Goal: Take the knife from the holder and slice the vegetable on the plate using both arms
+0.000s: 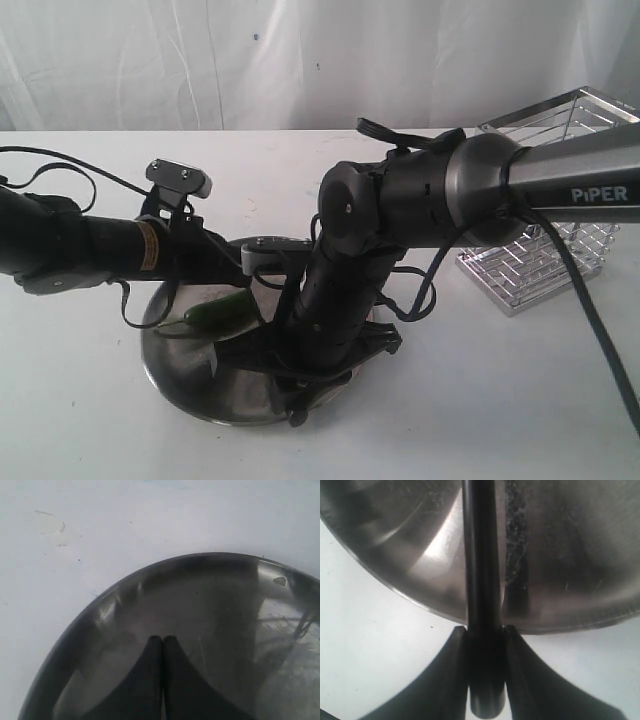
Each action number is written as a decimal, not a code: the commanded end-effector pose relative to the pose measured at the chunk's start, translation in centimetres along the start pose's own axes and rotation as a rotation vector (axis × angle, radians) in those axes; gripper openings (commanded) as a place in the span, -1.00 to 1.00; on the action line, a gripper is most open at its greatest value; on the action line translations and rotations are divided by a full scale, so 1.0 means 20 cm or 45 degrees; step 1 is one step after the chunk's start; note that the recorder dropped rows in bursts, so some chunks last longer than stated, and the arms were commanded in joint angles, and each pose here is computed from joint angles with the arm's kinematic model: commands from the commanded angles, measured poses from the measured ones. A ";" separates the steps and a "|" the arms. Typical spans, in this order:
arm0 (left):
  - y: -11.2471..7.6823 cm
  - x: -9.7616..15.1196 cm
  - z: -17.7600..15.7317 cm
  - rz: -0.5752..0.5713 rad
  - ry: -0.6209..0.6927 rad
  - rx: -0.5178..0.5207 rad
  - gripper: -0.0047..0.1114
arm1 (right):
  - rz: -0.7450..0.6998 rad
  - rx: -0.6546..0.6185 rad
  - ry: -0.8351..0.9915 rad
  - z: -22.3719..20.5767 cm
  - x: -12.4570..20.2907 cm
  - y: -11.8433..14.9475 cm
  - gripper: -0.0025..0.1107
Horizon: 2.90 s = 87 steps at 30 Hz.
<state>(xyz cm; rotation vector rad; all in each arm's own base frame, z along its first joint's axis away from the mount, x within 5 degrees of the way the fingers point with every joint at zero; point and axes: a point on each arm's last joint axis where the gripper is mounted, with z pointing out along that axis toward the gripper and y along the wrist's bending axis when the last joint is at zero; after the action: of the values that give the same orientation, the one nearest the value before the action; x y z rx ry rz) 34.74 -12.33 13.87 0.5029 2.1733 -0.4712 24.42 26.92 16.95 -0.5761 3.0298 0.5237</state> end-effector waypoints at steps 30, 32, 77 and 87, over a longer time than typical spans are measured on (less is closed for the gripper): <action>-0.03 0.05 0.06 0.108 -0.008 0.153 -0.92 | 0.001 -0.018 0.022 0.01 0.00 0.01 -0.96; -0.02 0.09 0.07 0.129 0.054 0.120 -0.92 | 0.001 -0.018 0.022 0.01 0.00 0.01 -0.96; -0.19 0.12 0.14 -0.032 0.093 0.368 -0.92 | 0.023 -0.004 0.295 0.05 0.17 -0.05 -0.96; -0.11 0.23 0.13 0.111 0.280 0.168 -0.92 | 0.024 -0.005 0.290 0.05 0.17 -0.05 -0.96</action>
<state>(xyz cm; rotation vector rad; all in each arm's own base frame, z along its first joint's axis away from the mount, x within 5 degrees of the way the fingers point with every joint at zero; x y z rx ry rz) 33.31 -15.96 10.75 0.6881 2.2184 -0.7315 21.61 25.35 15.08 -0.6406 3.2649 0.4820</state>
